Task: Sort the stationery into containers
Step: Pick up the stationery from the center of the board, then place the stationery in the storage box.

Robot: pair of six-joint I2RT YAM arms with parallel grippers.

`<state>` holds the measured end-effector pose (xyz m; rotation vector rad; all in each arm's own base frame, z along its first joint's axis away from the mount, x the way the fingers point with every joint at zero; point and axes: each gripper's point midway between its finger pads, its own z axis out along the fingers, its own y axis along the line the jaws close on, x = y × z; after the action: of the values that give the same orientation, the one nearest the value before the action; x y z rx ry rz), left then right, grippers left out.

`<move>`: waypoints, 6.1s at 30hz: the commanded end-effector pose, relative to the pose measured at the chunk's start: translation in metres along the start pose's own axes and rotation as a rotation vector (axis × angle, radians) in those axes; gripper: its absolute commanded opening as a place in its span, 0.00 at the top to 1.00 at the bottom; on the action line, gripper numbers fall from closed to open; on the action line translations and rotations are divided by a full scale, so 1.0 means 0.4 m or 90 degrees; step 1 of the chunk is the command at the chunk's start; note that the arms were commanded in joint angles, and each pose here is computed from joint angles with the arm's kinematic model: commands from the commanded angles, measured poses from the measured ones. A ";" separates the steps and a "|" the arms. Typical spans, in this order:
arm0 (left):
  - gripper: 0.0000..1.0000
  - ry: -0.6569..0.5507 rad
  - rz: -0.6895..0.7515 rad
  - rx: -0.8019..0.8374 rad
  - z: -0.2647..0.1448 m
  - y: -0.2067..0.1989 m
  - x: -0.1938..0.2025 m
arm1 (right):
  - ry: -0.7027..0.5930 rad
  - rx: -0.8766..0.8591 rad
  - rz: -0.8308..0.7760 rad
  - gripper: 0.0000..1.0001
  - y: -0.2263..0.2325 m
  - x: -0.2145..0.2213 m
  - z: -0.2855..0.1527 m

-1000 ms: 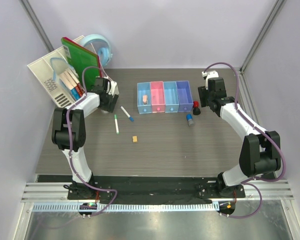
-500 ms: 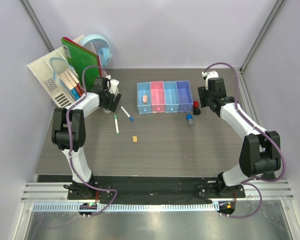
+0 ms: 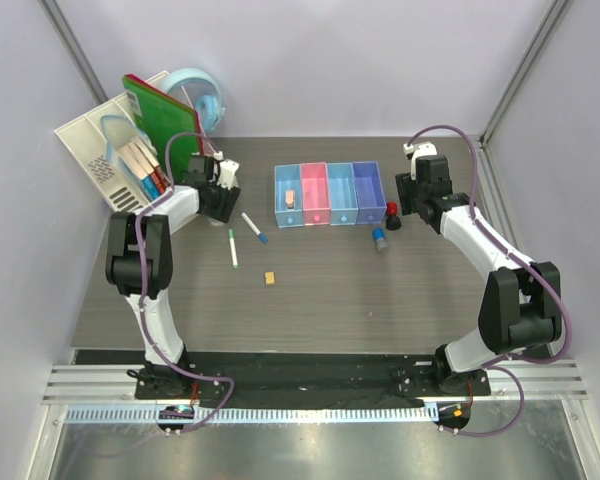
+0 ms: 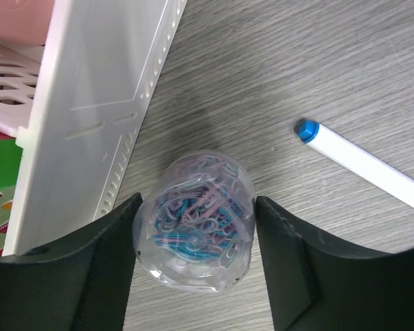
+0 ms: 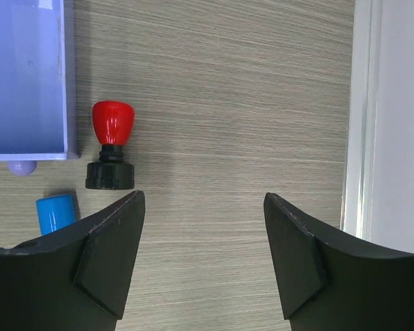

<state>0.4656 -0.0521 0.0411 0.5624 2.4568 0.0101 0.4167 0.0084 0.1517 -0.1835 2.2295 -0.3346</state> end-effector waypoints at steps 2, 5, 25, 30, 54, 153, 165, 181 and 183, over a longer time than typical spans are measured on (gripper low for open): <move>0.44 -0.055 0.009 0.010 -0.012 0.013 -0.068 | -0.025 0.001 0.017 0.25 -0.009 -0.034 -0.017; 0.57 -0.059 0.011 0.022 -0.022 0.005 -0.074 | -0.025 0.000 0.018 0.25 -0.008 -0.033 -0.016; 0.83 -0.247 0.022 0.225 -0.342 -0.147 -0.220 | -0.102 -0.392 -0.041 0.21 0.222 -0.096 -0.139; 0.99 -0.350 0.005 0.327 -0.505 -0.221 -0.281 | -0.163 -0.622 -0.072 0.16 0.325 -0.159 -0.263; 1.00 -0.629 0.065 0.402 -0.807 -0.377 -0.313 | -0.057 -1.362 0.121 0.00 0.588 -0.445 -0.688; 0.00 -0.457 0.151 0.180 -0.556 -0.295 -0.059 | -0.127 -1.334 0.010 0.75 0.570 -0.455 -0.692; 0.00 -0.465 0.143 0.201 -0.582 -0.305 -0.076 | -0.397 -1.101 0.154 0.74 0.345 -0.719 -0.673; 0.00 -0.318 0.215 0.002 -0.512 -0.175 0.059 | -0.214 -0.369 -0.110 0.69 0.277 -0.604 -0.089; 0.00 -0.295 0.216 0.000 -0.503 -0.172 0.082 | -0.207 -0.349 -0.181 0.69 0.309 -0.580 -0.055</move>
<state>0.3076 -0.0979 0.1905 0.8382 1.8356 -0.1031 0.5316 0.2056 0.3782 -0.5705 1.7625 0.5403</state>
